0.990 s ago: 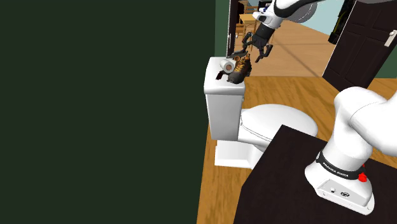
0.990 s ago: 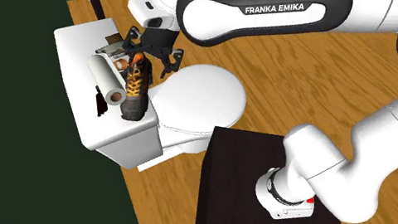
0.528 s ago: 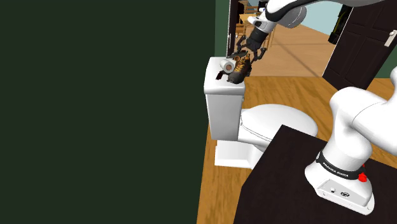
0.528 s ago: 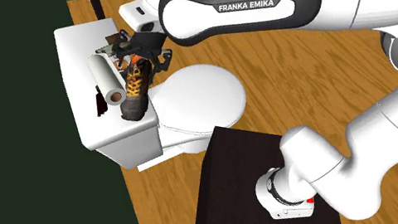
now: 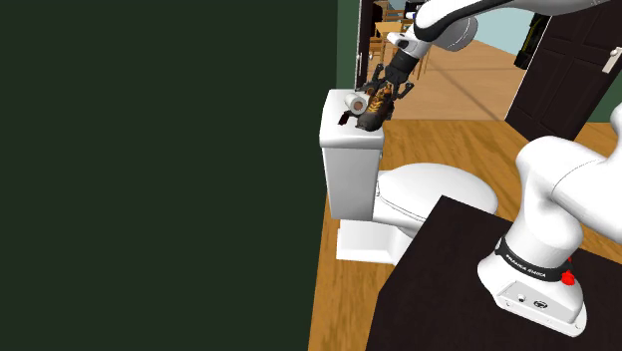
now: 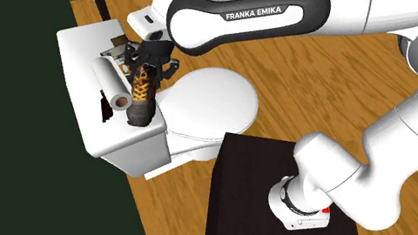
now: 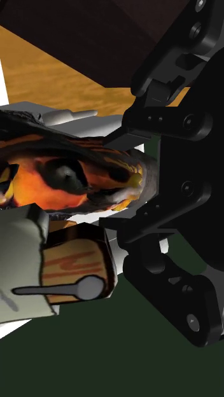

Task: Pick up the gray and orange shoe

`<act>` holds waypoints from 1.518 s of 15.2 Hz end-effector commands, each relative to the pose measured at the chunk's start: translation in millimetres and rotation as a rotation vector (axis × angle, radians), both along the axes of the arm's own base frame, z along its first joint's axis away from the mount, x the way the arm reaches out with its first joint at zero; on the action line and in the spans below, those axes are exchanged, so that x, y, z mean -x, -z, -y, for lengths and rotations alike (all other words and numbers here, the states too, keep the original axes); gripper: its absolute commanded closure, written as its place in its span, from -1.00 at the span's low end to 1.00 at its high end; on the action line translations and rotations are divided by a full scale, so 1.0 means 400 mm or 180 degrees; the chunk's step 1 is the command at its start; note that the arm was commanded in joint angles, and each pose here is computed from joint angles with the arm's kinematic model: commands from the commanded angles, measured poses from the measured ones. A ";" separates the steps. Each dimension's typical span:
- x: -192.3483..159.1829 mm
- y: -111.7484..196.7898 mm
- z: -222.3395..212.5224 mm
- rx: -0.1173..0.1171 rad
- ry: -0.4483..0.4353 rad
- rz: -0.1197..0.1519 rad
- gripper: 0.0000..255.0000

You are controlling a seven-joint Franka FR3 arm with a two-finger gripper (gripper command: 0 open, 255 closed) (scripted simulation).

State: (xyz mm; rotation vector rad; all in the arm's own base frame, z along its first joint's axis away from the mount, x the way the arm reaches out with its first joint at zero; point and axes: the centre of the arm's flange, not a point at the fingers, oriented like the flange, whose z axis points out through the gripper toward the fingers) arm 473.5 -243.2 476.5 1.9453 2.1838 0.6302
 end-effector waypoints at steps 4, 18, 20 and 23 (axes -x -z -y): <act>0.000 0.003 -0.002 0.0000 -0.0004 -0.0005 1.00; -0.001 -0.157 -0.001 0.0000 -0.0003 -0.0005 1.00; -0.001 -0.183 -0.001 0.0000 -0.0003 -0.0005 1.00; -0.001 -0.199 -0.001 0.0000 -0.0003 -0.0005 1.00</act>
